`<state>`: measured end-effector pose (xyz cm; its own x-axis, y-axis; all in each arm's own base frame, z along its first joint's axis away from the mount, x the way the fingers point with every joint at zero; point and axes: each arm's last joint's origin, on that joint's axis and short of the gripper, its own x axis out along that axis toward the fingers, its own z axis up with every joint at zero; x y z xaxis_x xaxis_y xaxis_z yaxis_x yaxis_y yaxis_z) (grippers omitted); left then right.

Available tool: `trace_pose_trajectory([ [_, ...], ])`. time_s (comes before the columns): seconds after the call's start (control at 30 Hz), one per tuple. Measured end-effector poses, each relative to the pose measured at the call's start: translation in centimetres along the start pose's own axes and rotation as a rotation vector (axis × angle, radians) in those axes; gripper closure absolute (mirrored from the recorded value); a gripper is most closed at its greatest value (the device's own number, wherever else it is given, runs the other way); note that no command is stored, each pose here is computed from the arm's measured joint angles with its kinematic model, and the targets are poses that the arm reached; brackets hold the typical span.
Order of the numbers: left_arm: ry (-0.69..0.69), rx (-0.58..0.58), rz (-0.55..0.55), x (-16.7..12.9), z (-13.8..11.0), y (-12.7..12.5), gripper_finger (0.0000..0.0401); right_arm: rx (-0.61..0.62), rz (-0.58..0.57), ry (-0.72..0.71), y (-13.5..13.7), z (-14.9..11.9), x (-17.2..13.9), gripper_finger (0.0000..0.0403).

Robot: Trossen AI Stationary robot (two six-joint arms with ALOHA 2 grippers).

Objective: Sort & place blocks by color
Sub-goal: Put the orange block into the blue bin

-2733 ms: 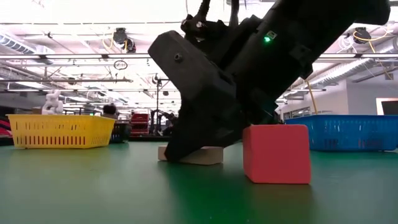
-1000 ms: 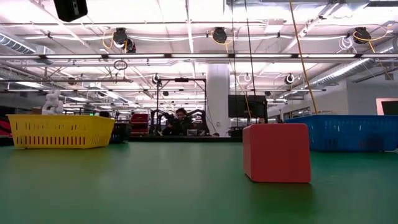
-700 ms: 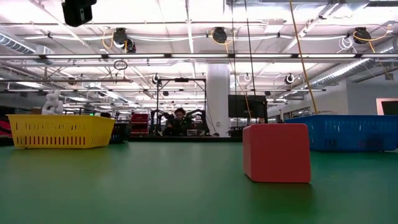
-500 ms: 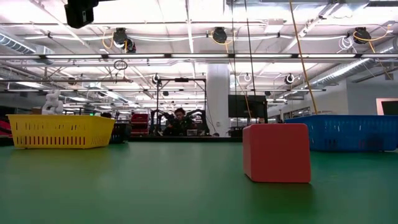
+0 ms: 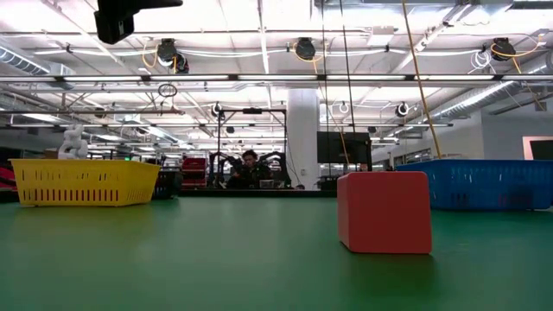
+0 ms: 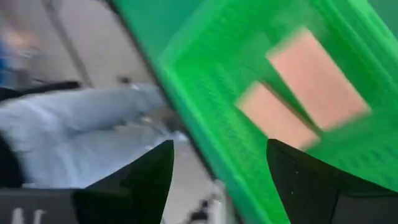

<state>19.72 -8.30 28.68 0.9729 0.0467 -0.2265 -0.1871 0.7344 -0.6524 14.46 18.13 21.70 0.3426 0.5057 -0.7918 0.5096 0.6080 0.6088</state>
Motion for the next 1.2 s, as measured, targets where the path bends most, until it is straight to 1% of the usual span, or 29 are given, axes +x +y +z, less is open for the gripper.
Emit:
trace_pose_trajectory([
  [0.1, 0.019, 0.012, 0.001, 0.3, -0.5, -0.1, 0.0162, -0.025, 0.120, -0.112, 1.0, 0.7, -0.9, 0.0163],
  [0.23, 0.053, 0.022, 0.013, 0.8, -1.4, -0.1, 0.0162, -0.113, 0.236, -0.309, 2.2, 2.2, -1.7, 0.0167],
  [0.4, 0.103, 0.004, 0.017, 1.4, -2.5, -0.2, 0.0162, -0.244, 0.265, -0.529, 3.1, 4.1, -1.9, 0.0167],
  [0.5, 0.142, -0.016, 0.007, 1.7, -3.0, -0.3, 0.0162, -0.322, 0.265, -0.626, 3.7, 5.4, -1.3, 0.0167],
  [0.6, 0.161, -0.031, -0.003, 1.6, -3.3, -0.4, 0.0162, -0.353, 0.263, -0.660, 4.0, 6.8, 0.1, 0.0163],
  [0.7, 0.177, -0.029, -0.020, 1.4, -3.6, -0.7, 0.0162, -0.378, 0.248, -0.640, 4.0, 8.0, 1.7, 0.0149],
  [0.83, 0.199, -0.020, -0.042, 1.0, -4.1, -1.1, 0.0162, -0.426, 0.161, -0.615, 3.2, 9.0, 3.9, 0.0127],
  [0.93, 0.219, -0.001, -0.064, 0.7, -4.5, -1.4, 0.0162, -0.523, 0.129, -0.624, 3.1, 9.5, 5.4, 0.0117],
  [1.1, 0.239, 0.021, -0.086, 0.3, -4.9, -1.8, 0.0162, -0.724, 0.143, -0.703, 3.6, 10.2, 7.6, 0.0117],
  [1.2, 0.248, 0.019, -0.093, 0.2, -5.1, -1.9, 0.0162, -0.794, 0.144, -0.738, 3.5, 10.6, 8.9, 0.0120],
])
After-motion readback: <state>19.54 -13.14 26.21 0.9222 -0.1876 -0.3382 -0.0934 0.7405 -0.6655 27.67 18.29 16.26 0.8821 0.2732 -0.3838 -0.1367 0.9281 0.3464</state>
